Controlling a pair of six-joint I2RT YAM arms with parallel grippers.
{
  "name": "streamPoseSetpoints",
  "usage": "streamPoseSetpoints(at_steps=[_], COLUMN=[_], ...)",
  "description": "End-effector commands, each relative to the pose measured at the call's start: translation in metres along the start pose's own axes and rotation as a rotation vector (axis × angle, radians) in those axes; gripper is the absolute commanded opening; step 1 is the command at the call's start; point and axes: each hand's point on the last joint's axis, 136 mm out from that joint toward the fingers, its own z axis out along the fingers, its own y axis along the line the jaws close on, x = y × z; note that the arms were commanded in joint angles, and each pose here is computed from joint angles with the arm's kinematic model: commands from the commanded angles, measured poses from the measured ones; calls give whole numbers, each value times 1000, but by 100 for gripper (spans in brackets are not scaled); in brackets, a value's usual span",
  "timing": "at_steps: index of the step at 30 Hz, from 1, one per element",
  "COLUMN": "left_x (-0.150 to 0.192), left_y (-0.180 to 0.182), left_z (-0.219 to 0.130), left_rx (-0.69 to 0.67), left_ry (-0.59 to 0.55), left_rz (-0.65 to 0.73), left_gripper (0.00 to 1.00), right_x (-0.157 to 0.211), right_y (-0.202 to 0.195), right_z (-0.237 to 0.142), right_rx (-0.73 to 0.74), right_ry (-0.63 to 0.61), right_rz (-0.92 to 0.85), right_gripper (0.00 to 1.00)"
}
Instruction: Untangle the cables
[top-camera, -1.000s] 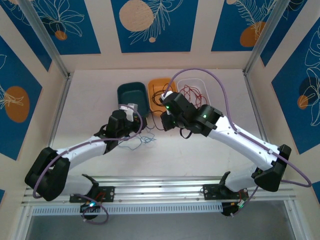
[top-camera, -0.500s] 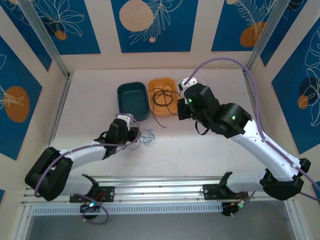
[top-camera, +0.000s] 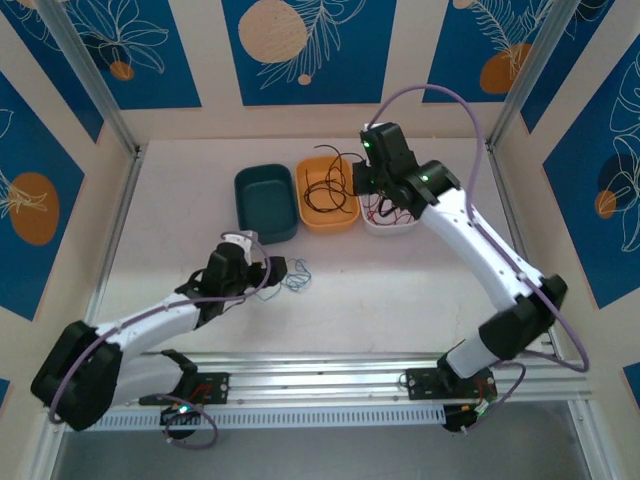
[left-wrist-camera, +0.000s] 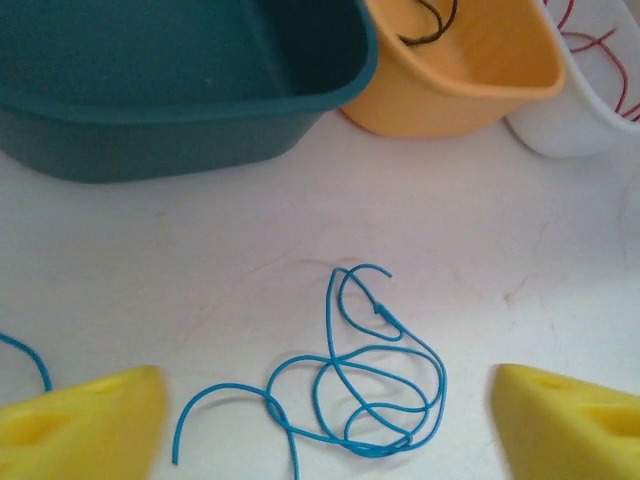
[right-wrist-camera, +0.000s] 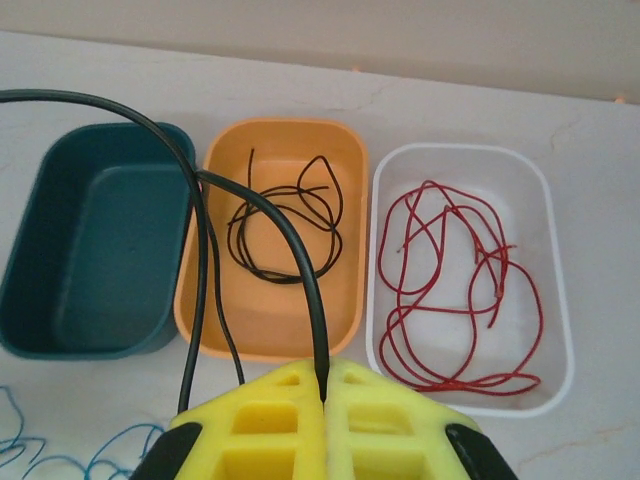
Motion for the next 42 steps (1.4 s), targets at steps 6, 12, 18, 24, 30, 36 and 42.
streamPoseSetpoints(at_steps=[6,12,18,24,30,36,42], left_x=[-2,-5,-7,-9,-7,-5,-5], left_y=[17,30,38,44,55,58,58], left_z=[-33,-48,-56,-60,-64,-65,-65], left_rx=[-104,-175,-222,-258,-322,-344,-350], left_ry=[-21,-51,-67,-76,-63,-45,-45], left_rz=[44,55,61,71,70,67,46], left_gripper=[100,100,100,100,100,100,100], right_x=[-29,-14,20,53,85,107,105], right_y=[5,2,-3,8,15,21,22], right_z=[71,123,162,183,194,200,190], right_rx=[4,47,77,55,35,21,27], right_ry=[16,113,240,337,412,469,462], right_rz=[62,119,200,216,235,221,179], right_gripper=[0,0,0,3,10,20,30])
